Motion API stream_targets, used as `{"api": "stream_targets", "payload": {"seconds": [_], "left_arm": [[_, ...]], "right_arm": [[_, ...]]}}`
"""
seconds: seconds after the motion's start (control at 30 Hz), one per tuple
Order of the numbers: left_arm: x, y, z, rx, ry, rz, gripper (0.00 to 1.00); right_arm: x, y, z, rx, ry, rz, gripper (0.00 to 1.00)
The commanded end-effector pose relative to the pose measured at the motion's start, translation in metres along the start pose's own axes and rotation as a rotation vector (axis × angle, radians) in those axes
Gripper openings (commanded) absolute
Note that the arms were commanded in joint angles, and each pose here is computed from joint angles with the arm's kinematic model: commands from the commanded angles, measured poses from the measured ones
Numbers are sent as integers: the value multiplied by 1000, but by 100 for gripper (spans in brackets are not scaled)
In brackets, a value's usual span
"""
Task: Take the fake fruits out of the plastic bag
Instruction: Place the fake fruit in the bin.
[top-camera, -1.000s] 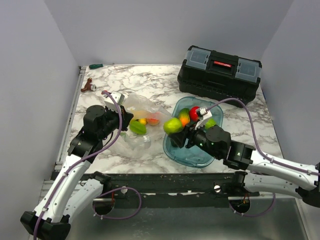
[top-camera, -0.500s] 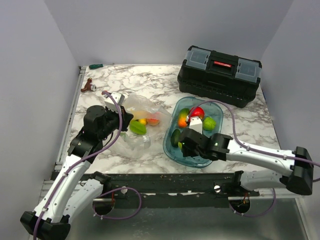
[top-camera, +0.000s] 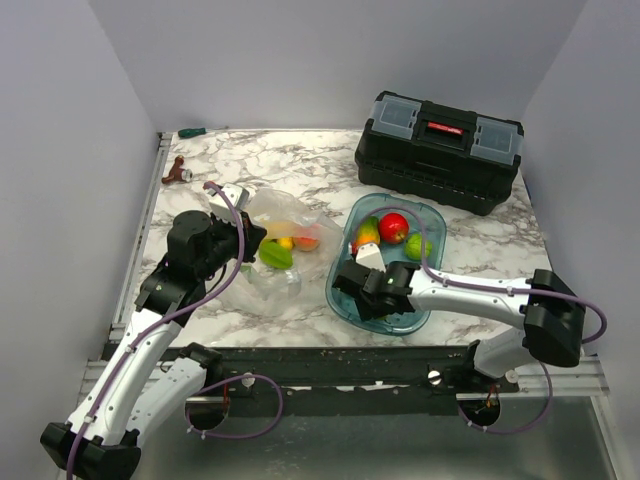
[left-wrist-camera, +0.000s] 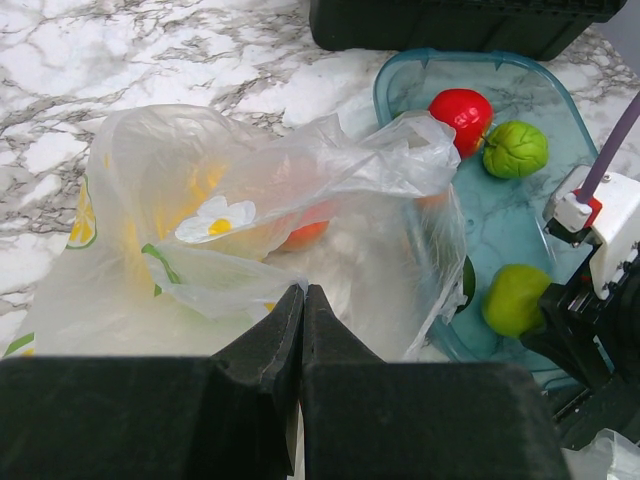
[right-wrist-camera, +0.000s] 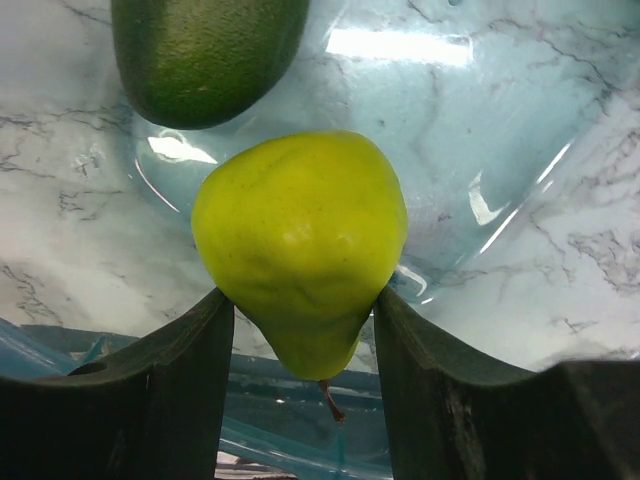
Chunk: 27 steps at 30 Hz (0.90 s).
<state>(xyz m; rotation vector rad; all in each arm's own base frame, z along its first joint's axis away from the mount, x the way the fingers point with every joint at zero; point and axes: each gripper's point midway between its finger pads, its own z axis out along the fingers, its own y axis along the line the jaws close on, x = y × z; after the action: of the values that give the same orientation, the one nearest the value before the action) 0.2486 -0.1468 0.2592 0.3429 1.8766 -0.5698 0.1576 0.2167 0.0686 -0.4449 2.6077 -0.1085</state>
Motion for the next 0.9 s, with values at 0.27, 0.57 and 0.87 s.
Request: {"api": "stream_targets", "payload": {"seconds": [0.27,0.57,0.87], "left_arm": [[-6,-1,-2,-3,-16,4,0],[-4,0,0,-4,-10,3,0],[-5,-3,0,9,-4,3,0]], "right_arm": [[-7,31,10,-176,13,-62,37],[-5,28,15,-174,13,-54,72],[-16,27,4,-200,-50,-3,83]]}}
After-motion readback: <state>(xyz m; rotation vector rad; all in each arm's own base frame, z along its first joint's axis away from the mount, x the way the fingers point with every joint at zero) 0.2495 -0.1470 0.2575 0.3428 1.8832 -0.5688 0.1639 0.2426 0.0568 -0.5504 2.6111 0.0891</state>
